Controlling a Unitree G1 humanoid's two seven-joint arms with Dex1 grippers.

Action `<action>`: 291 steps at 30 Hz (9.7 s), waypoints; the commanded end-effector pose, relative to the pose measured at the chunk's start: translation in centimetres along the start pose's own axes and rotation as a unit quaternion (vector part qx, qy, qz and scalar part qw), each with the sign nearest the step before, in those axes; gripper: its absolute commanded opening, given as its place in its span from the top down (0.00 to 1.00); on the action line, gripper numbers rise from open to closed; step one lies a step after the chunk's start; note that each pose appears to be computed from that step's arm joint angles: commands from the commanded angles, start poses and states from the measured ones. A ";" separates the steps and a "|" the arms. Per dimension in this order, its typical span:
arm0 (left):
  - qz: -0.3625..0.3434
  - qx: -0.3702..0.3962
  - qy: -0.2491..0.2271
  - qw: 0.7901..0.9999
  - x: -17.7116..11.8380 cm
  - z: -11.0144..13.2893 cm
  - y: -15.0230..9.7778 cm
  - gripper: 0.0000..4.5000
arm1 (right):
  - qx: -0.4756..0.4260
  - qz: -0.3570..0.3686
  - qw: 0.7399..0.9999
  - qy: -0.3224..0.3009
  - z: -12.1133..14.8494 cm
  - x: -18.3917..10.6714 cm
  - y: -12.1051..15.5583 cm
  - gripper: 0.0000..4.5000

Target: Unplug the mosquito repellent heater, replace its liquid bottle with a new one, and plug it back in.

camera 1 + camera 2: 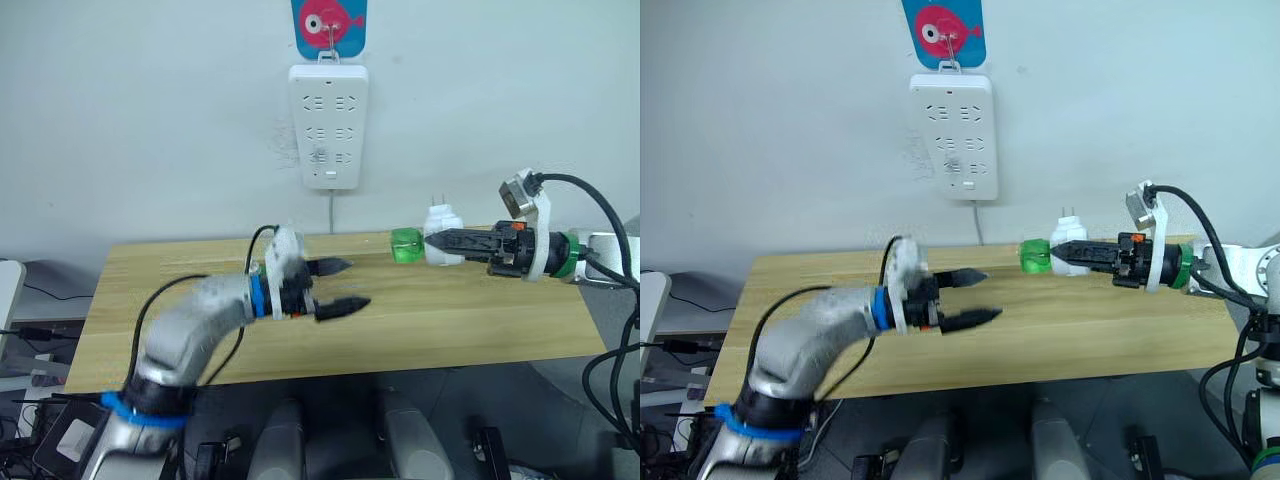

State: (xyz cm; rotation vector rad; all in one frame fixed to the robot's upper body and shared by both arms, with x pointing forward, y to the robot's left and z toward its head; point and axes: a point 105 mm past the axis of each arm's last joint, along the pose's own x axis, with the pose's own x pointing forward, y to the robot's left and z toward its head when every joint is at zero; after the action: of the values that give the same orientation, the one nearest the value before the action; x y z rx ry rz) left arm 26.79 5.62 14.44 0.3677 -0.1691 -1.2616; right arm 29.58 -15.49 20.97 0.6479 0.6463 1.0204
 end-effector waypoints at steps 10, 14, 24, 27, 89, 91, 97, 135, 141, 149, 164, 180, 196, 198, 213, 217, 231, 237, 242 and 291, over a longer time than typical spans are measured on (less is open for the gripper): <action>0.055 0.494 -0.150 0.855 2.2 4.8 1.7 0.00 | 0.000 0.067 0.997 0.049 -0.2 0.4 3.5 0.33; 0.049 0.510 -0.168 0.842 3.0 5.2 2.2 0.00 | -0.001 0.066 0.997 0.048 0.0 0.7 3.6 0.33; 0.030 0.512 -0.173 0.841 3.4 4.8 2.2 0.49 | -0.004 0.070 0.996 0.053 -0.4 0.6 3.8 0.33; 0.027 0.508 -0.172 0.843 3.5 4.6 2.3 0.52 | -0.007 0.071 0.996 0.056 -0.6 0.6 3.9 0.33; 0.067 0.539 -0.157 0.825 2.7 5.1 3.6 0.00 | 0.002 0.078 0.996 0.045 0.2 1.4 3.8 0.33; 0.056 0.542 -0.163 0.823 2.9 5.0 3.3 0.00 | 0.002 0.079 0.996 0.047 0.1 1.4 3.8 0.33; 0.043 0.544 -0.166 0.821 3.0 4.7 3.2 0.34 | 0.002 0.079 0.996 0.048 0.0 1.4 3.8 0.33; -0.256 -0.602 -0.087 0.751 -0.8 7.6 4.0 0.50 | -0.015 0.099 0.991 0.086 -1.2 0.1 4.7 0.33; -0.235 -0.605 -0.079 0.757 -1.2 6.9 3.8 0.50 | -0.015 0.093 0.992 0.085 -1.2 0.4 4.4 0.33; -0.215 -0.598 -0.080 0.768 -0.4 6.6 3.6 0.50 | -0.014 0.091 0.992 0.084 -1.1 0.8 4.3 0.33; -0.141 -0.639 -0.093 0.750 -1.8 4.2 4.5 0.01 | 0.015 0.080 0.996 0.037 0.3 0.3 3.5 0.33; 0.049 0.441 -0.083 0.892 -0.4 6.2 2.0 0.01 | 0.023 0.088 0.995 0.035 0.5 0.2 3.4 0.33; 0.044 0.568 -0.156 0.807 2.5 5.5 2.7 0.01 | 0.011 0.113 0.992 0.055 0.0 0.9 4.4 0.33; 0.045 0.575 -0.156 0.802 2.8 5.6 2.8 0.01 | 0.010 0.115 0.992 0.055 0.0 0.9 4.5 0.33; 0.050 0.583 -0.180 0.791 3.3 6.7 2.4 0.50 | 0.006 0.124 0.990 0.065 -0.4 1.2 4.8 0.33; 0.040 0.567 -0.187 0.801 3.2 6.7 2.1 0.50 | 0.007 0.122 0.990 0.065 -0.4 1.2 4.7 0.33; -0.176 -0.349 -0.097 0.915 0.9 8.2 2.6 0.50 | -0.032 0.109 0.987 0.113 -1.7 -0.4 5.3 0.33; -0.205 -0.550 -0.089 0.805 -1.4 7.3 3.5 0.50 | -0.031 0.085 0.994 0.066 0.1 -0.7 4.5 0.33; -0.206 -0.566 -0.049 0.797 -3.5 5.8 1.5 0.50 | -0.019 -0.113 0.993 0.031 -0.1 -1.7 -2.6 0.33; -0.203 -0.552 -0.026 0.808 -4.6 5.5 -1.3 0.50 | -0.141 -0.510 0.833 0.163 -2.0 -12.2 -19.8 0.01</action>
State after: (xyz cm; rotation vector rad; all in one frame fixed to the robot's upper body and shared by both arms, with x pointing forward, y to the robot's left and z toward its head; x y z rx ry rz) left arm 22.93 8.75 18.77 -0.6914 0.6645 -1.5360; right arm 33.99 -32.77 4.68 -0.1423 1.0188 0.1849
